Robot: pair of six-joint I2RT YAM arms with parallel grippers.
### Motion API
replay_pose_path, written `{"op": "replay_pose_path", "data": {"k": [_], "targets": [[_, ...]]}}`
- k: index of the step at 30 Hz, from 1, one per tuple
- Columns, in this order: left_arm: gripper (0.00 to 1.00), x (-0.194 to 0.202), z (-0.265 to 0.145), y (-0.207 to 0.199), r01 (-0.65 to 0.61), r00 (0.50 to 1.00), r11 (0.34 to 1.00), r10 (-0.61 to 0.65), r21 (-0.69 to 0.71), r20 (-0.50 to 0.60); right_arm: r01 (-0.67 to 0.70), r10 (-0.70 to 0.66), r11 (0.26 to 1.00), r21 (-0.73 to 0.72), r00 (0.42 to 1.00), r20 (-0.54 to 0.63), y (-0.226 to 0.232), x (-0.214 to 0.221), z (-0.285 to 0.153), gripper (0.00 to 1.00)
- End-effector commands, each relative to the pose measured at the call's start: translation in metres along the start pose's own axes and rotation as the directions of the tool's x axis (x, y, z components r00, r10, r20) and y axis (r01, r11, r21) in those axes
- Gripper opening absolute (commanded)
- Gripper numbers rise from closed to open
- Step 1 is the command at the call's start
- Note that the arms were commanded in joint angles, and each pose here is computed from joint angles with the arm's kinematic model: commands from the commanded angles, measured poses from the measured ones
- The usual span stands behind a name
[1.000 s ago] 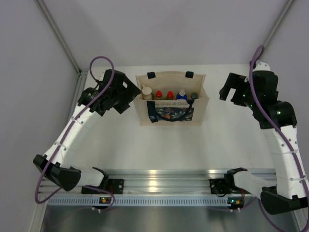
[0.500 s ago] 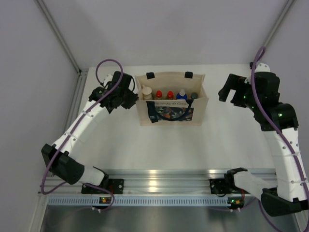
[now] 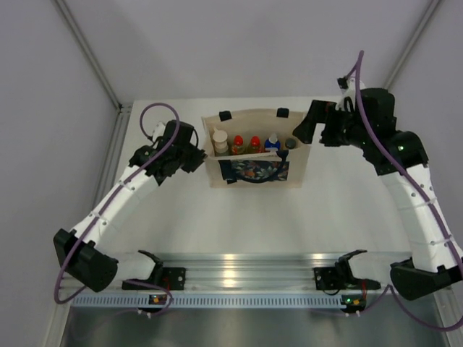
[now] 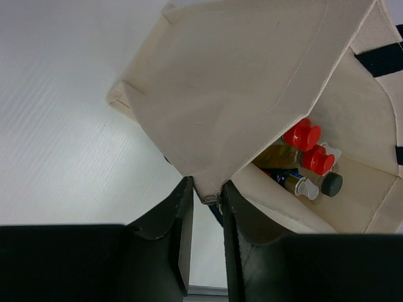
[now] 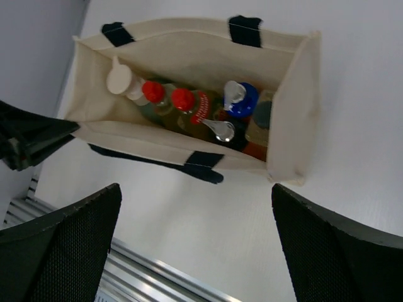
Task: Take the personal care products out of the canvas bag
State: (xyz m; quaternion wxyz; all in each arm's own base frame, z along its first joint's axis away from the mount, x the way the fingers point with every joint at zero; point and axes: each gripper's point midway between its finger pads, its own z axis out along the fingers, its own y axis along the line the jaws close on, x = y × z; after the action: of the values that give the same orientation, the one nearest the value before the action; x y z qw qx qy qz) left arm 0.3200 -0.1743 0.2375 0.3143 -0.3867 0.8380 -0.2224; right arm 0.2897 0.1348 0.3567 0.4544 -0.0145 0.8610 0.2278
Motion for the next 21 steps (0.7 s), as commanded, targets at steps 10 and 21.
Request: {"op": "replay_pose_path", "data": {"k": [10, 21], "targets": [[0.00, 0.030, 0.022, 0.038, 0.049, 0.997, 0.997, -0.053, -0.065, -0.059, 0.269, -0.283, 0.939, -0.213, 0.958, -0.038, 0.141, 0.010, 0.087, 0.96], [0.00, 0.032, 0.024, 0.053, 0.095, 0.994, 0.991, -0.100, -0.099, -0.046, 0.427, -0.441, 0.892, -0.150, 0.894, -0.078, 0.184, 0.041, 0.183, 0.88]]}}
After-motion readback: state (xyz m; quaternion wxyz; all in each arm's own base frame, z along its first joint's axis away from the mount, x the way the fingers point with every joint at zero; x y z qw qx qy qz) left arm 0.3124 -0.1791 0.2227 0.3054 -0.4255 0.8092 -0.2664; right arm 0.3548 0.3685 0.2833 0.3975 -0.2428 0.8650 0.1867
